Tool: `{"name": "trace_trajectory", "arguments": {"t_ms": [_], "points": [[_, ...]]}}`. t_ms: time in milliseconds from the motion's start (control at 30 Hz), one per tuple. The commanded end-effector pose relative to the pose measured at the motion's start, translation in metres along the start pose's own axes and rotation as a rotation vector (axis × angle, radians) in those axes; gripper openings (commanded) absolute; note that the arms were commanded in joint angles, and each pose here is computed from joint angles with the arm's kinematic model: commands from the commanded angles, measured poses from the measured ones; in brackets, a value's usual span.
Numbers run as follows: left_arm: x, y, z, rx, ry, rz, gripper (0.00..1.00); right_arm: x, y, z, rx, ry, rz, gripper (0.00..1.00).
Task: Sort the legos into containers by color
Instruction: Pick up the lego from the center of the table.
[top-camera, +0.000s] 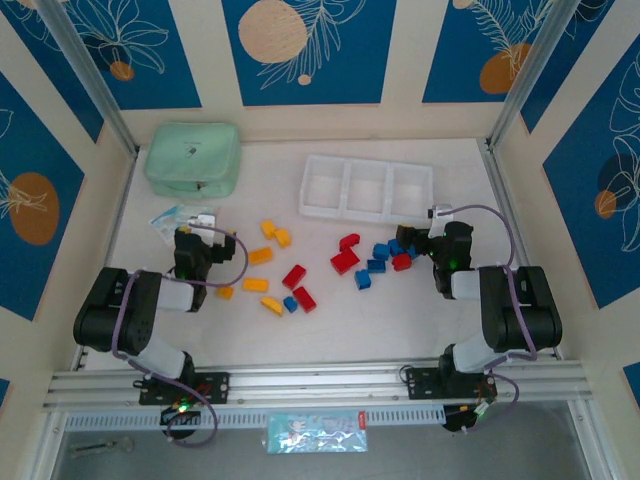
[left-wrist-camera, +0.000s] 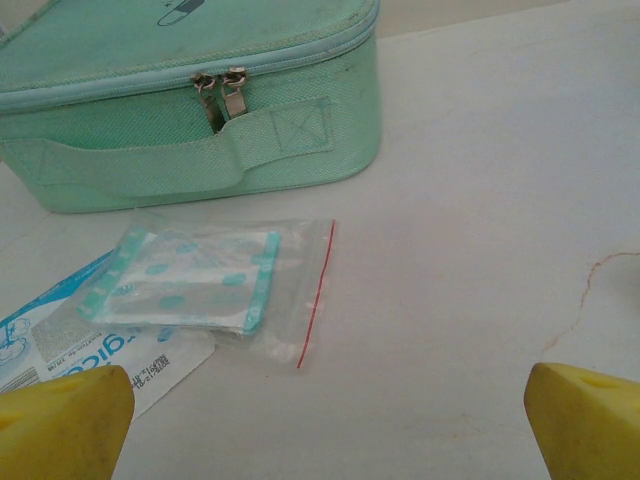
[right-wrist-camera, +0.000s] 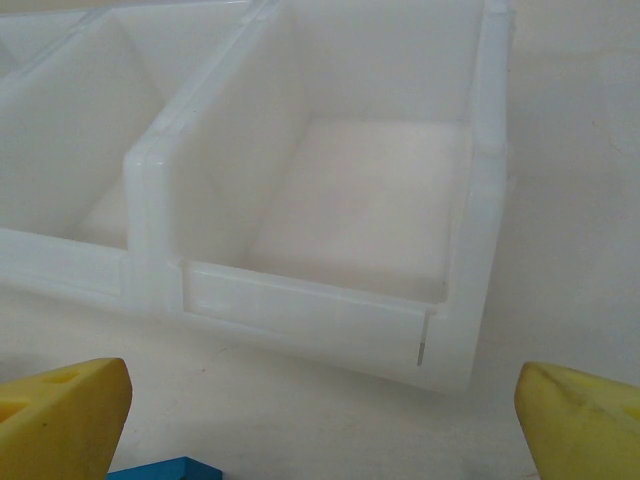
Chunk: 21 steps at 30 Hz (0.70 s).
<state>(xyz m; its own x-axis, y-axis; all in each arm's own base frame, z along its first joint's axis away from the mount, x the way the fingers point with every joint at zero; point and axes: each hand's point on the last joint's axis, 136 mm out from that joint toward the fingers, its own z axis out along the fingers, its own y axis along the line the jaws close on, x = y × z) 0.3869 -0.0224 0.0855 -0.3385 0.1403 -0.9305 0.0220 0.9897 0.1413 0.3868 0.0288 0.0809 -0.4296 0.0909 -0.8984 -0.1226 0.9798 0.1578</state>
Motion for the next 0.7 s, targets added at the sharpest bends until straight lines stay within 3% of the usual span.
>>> {"name": "trace_trajectory", "arguments": {"t_ms": [0, 267, 500, 667], "points": [[-0.010, 0.002, 0.005, 0.004, -0.033, -0.021, 1.00, -0.016, 0.004, 0.004, -0.021, -0.043, -0.026, 0.99], [-0.010, 0.001, 0.003, 0.009, -0.039, -0.017, 1.00, -0.017, 0.006, 0.002, -0.032, -0.050, -0.032, 0.99], [-0.012, 0.014, -0.030, -0.055, -0.211, -0.069, 1.00, -0.027, 0.006, -0.014, -0.004, -0.110, -0.034, 0.99], [-0.023, 0.007, -0.036, -0.013, -0.229, -0.041, 1.00, -0.037, 0.005, -0.024, 0.018, -0.093, -0.006, 0.99]]}}
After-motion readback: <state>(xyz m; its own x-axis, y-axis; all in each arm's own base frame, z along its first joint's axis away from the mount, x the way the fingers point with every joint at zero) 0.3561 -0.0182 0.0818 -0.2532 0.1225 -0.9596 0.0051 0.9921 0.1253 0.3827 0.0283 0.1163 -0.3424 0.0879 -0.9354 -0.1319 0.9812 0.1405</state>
